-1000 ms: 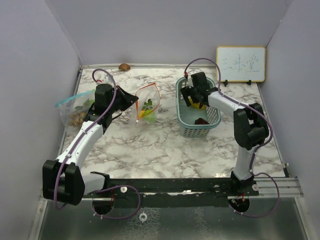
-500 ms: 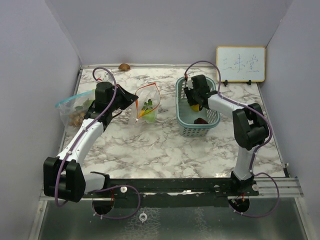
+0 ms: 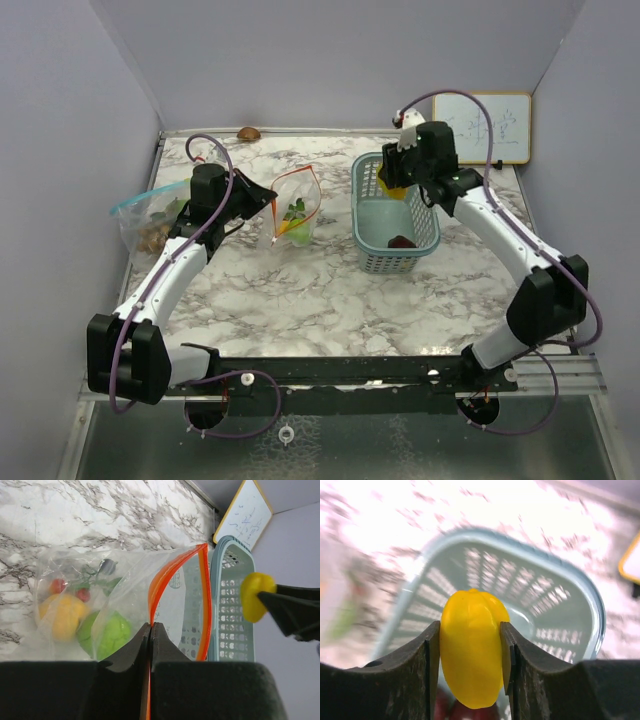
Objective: Place the food in the zip-top bag and seal the zipper
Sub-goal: Pick up the fake fruit from the bin, then place the fake fruit in the zipper food storage bag.
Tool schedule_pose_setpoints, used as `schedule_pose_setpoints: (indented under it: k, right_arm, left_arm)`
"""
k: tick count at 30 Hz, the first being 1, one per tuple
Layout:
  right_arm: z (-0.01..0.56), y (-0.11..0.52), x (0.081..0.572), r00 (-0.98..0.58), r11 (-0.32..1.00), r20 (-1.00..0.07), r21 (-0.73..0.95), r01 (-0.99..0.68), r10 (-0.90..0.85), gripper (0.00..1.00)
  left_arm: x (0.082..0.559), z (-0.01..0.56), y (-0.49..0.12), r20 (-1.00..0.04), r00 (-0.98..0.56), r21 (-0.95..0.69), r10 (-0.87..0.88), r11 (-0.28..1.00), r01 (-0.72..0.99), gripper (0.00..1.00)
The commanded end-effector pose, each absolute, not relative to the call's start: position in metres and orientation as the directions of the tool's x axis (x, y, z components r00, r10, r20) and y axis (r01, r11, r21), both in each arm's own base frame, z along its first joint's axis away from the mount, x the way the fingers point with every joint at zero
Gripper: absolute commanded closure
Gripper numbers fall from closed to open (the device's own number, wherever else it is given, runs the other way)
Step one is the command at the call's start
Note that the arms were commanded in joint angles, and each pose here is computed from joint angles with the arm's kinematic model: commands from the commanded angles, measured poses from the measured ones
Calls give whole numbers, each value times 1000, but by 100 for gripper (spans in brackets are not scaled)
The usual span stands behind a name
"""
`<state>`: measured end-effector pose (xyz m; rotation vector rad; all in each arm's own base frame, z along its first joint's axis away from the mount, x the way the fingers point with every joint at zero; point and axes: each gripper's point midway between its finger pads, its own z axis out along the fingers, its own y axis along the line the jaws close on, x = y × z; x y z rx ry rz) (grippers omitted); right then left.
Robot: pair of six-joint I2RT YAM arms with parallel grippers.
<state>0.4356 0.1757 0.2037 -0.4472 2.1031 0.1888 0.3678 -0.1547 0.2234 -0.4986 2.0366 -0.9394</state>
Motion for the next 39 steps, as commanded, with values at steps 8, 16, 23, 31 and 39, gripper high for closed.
schedule_pose_setpoints:
  k: [8,16,23,31,39]
  right_arm:
    - [367,354,347,-320,421,-941,336,-842,112,74]
    - [323,398,370,-437,393,-860,509,-766,264,74]
    - [256,404,389,-488,525,-845,523,-671,218,69]
    - [272,383,378,-405,648,-905,386,-656,129,21]
    - [316,283,369,-301,887,-953,176,-427,44,0]
  left_arm:
    - [367,236,-158,-520,-581,-783,-626,621,32,100]
    - [364,241,-160,-518,-579,-790,-629,611,43,100]
    - [361,242,-159,-515,-578,-794,-633,607,43,100]
    - [362,240,-160,-513,-577,-798,-636,601,46,100]
    - [363,243,-160,-519,-573,-797,-634,602,54,100]
